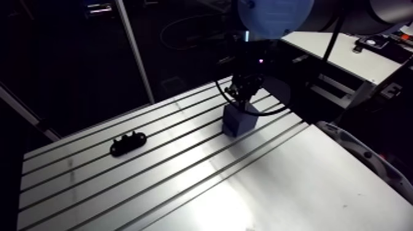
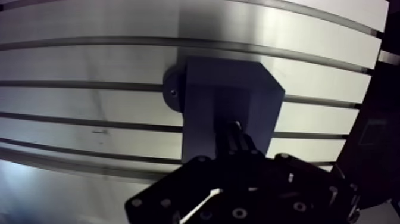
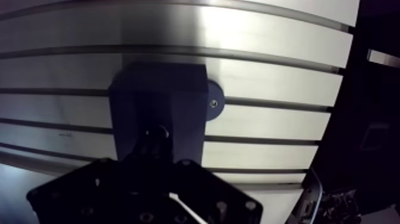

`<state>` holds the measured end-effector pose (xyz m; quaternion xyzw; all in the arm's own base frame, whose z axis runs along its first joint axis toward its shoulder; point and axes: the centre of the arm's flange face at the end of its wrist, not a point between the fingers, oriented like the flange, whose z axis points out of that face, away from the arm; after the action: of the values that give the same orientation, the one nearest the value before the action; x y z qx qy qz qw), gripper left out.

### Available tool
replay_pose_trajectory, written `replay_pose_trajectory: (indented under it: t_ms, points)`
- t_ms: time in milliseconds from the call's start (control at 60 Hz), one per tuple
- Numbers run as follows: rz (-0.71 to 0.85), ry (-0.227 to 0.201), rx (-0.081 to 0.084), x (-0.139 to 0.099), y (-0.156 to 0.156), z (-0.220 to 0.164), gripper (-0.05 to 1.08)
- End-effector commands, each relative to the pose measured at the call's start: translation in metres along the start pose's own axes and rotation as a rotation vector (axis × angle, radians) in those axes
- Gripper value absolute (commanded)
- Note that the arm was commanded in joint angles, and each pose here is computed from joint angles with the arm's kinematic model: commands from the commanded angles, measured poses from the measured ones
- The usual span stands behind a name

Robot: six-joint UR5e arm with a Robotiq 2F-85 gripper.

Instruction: Pick up the M10 bolt and insert it into the hex recess until seated.

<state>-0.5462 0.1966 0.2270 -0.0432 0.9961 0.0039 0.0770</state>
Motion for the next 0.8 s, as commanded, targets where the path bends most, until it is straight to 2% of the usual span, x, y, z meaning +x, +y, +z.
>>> replay_pose_trajectory:
  t_ms: [17, 333, 467, 800]
  points:
    - [0.0, -0.005, 0.003, 0.001, 0.001, 0.003, 1.07]
    - [0.001, 0.004, -0.001, 0.001, 0.002, -0.003, 1.07]
    - [0.0, -0.005, 0.004, -0.001, 0.001, -0.006, 1.07]
    - [0.0, 0.006, -0.005, -0.004, 0.002, -0.027, 1.07]
